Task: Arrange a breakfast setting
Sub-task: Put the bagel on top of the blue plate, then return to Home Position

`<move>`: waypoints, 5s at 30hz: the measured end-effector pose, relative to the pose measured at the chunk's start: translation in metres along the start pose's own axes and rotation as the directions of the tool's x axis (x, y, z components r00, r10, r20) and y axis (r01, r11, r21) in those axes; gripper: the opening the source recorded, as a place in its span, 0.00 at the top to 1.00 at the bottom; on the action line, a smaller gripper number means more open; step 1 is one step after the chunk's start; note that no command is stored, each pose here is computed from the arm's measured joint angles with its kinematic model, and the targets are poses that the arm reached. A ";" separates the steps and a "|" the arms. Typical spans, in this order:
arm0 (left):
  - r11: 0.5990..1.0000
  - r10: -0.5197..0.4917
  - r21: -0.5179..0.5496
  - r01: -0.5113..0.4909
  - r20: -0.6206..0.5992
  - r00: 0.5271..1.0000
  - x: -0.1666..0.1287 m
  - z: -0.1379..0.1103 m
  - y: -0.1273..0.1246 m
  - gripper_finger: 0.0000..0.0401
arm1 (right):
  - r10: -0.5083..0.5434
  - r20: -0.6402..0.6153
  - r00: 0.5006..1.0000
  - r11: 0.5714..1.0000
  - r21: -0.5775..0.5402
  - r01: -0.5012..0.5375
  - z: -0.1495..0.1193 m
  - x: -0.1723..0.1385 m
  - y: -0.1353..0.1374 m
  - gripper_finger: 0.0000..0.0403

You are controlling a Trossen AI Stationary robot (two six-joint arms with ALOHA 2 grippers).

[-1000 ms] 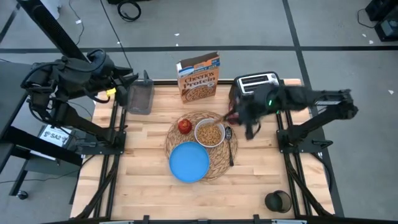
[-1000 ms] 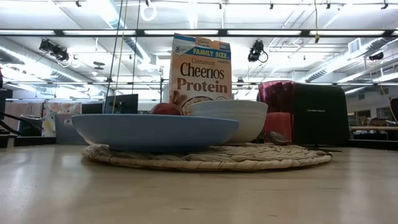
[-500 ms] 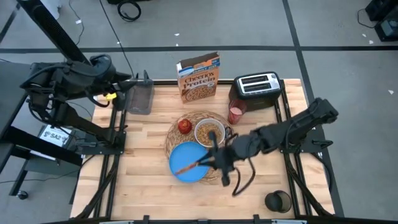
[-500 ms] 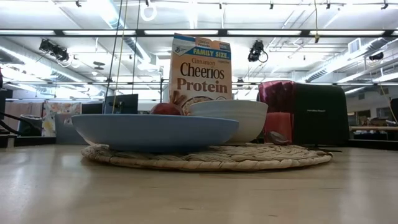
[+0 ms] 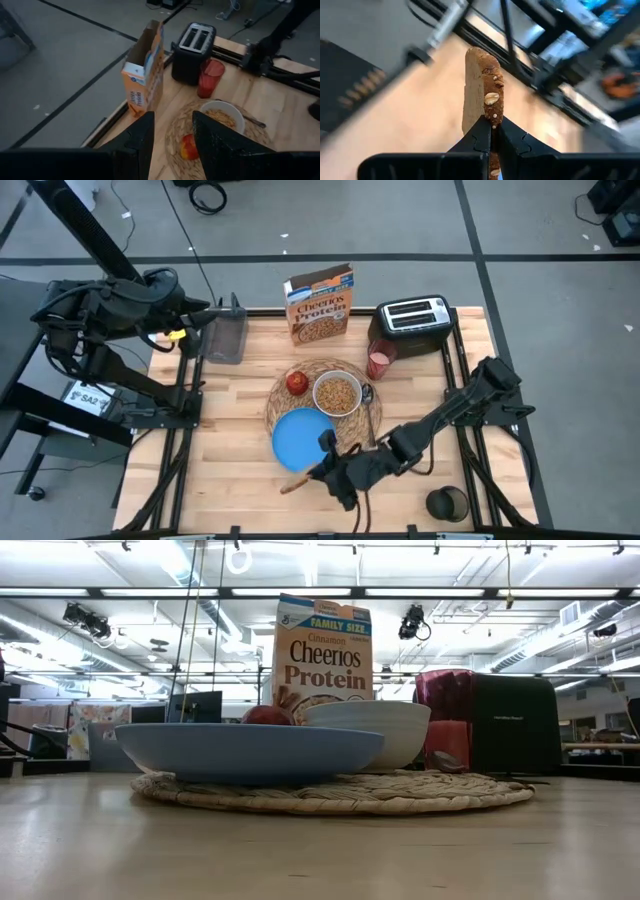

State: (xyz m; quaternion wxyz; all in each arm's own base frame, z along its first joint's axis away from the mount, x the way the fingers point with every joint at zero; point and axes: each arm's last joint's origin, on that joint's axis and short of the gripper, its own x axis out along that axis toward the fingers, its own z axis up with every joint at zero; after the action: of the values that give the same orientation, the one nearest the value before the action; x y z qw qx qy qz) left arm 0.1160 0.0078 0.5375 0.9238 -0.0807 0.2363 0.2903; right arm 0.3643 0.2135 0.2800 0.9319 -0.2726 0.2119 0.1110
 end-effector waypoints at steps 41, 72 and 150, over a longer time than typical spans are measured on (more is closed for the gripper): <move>0.995 -0.096 -0.008 0.096 -0.033 0.995 -0.002 -0.003 -0.008 0.65 | -0.186 -0.397 0.899 0.913 -0.408 0.008 -0.090 0.086 0.007 0.69; 0.924 -0.365 0.194 0.330 0.182 0.913 0.099 -0.012 -0.056 0.77 | -0.283 0.220 0.934 0.797 0.595 0.101 -0.106 -0.192 -0.153 0.93; 0.905 -0.416 0.274 0.325 0.410 0.812 0.174 -0.329 0.010 0.88 | -0.348 0.251 0.903 0.788 0.600 0.137 -0.301 -0.198 -0.042 0.89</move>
State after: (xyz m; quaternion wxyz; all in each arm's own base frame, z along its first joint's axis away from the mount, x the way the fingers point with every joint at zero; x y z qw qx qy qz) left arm 0.1078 0.0084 0.1651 0.9951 0.0347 0.0175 0.0905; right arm 0.1020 -0.0066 0.1607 0.9989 0.0165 0.0295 -0.0332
